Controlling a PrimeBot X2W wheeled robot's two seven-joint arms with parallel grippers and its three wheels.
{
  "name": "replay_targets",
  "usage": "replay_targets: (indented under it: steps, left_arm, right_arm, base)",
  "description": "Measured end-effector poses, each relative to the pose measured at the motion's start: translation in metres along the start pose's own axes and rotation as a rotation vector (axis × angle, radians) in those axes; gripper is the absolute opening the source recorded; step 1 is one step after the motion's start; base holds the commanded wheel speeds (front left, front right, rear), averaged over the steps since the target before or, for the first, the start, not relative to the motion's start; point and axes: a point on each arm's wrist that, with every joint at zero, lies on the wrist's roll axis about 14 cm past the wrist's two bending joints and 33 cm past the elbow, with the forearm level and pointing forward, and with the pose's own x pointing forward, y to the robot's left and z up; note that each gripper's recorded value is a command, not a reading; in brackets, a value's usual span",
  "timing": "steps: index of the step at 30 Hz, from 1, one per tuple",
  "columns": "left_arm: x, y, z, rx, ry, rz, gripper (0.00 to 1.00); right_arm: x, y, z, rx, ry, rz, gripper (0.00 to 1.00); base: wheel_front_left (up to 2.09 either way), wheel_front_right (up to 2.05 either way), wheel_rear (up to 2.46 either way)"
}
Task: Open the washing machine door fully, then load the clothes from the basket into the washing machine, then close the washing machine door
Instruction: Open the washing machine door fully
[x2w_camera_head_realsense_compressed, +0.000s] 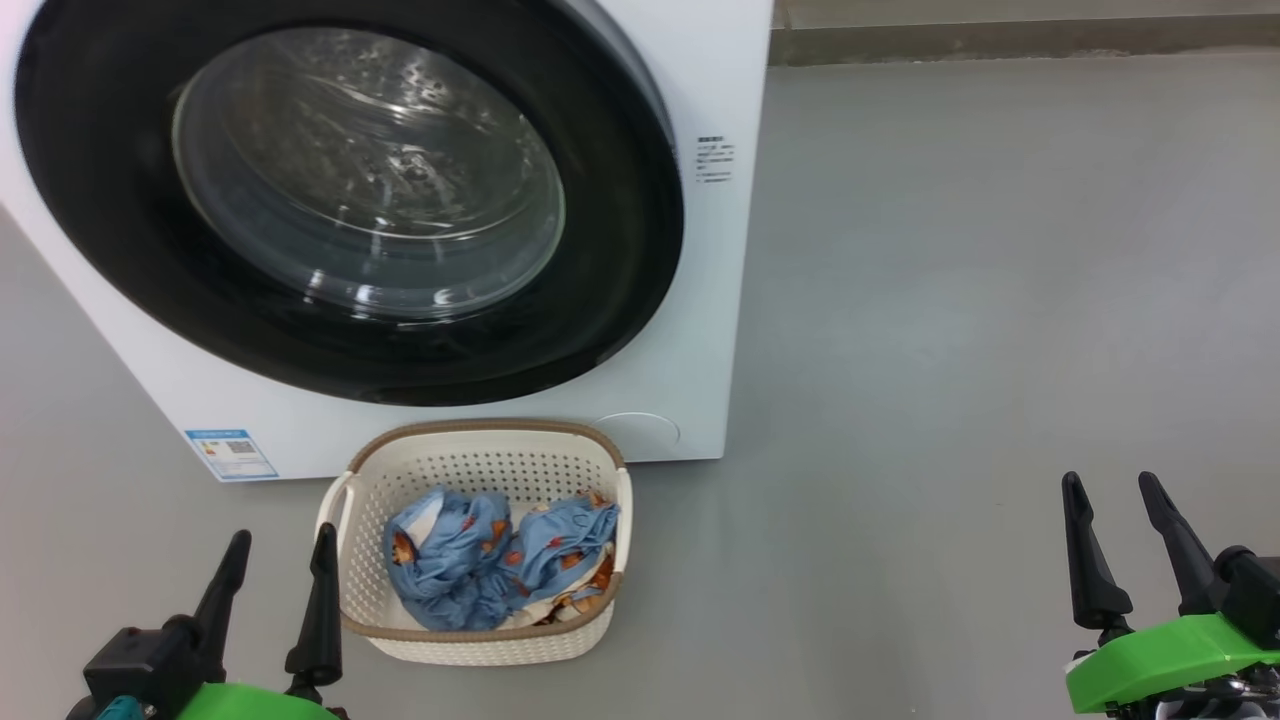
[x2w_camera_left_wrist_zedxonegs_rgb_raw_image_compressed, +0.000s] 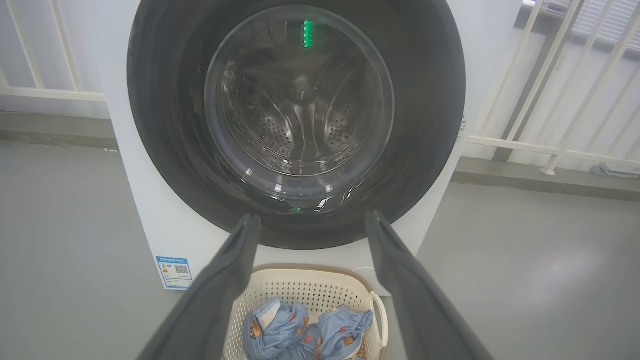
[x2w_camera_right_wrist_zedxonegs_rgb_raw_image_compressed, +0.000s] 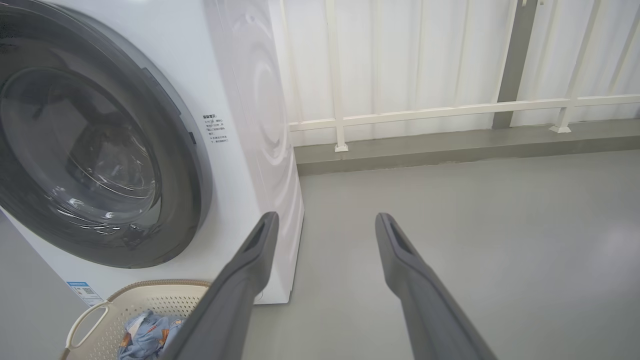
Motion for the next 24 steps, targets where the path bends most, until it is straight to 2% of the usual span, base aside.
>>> replay_targets:
  steps: [8, 17, 18, 19, 20, 21, 22, 24]
  left_arm:
    - [-0.001, 0.000, 0.000, 0.000, 0.000, 0.001, 1.00]
    - [-0.002, 0.000, -0.001, -0.007, 0.004, 0.001, 1.00]
    - [-0.002, 0.000, -0.002, -0.008, 0.006, 0.001, 1.00]
    - [-0.002, -0.001, -0.003, -0.010, 0.007, 0.002, 1.00]
    - [-0.002, -0.001, -0.003, -0.013, 0.008, 0.002, 1.00]
    - [-0.003, -0.002, -0.004, -0.017, 0.008, 0.002, 1.00]
    - [-0.003, -0.003, -0.005, -0.021, 0.010, 0.002, 1.00]
    - [-0.004, -0.004, -0.006, -0.029, 0.014, 0.002, 1.00]
  right_arm:
    - [0.001, 0.001, 0.000, -0.001, 0.000, 0.004, 1.00]
    - [0.004, 0.007, -0.001, 0.006, 0.003, 0.021, 1.00]
    - [0.006, 0.008, 0.000, 0.012, 0.000, 0.023, 0.49]
    - [0.009, 0.009, 0.002, 0.017, -0.005, 0.025, 0.39]
    - [0.011, 0.010, 0.004, 0.032, -0.012, 0.026, 0.24]
    - [0.014, 0.012, 0.005, 0.053, -0.019, 0.027, 0.03]
    - [0.017, 0.013, 0.007, 0.074, -0.026, 0.027, 0.00]
    - [0.023, 0.016, 0.010, 0.114, -0.041, 0.029, 0.00]
  base:
    - [0.47, 0.47, -0.94]
    - [0.03, 0.03, -0.07]
    - [0.00, 0.00, 0.00]
    - [0.00, 0.00, 0.00]
    - [0.00, 0.00, 0.00]
    - [0.00, 0.00, 0.00]
    - [0.00, 0.00, 0.00]
    - [0.00, 0.00, 0.00]
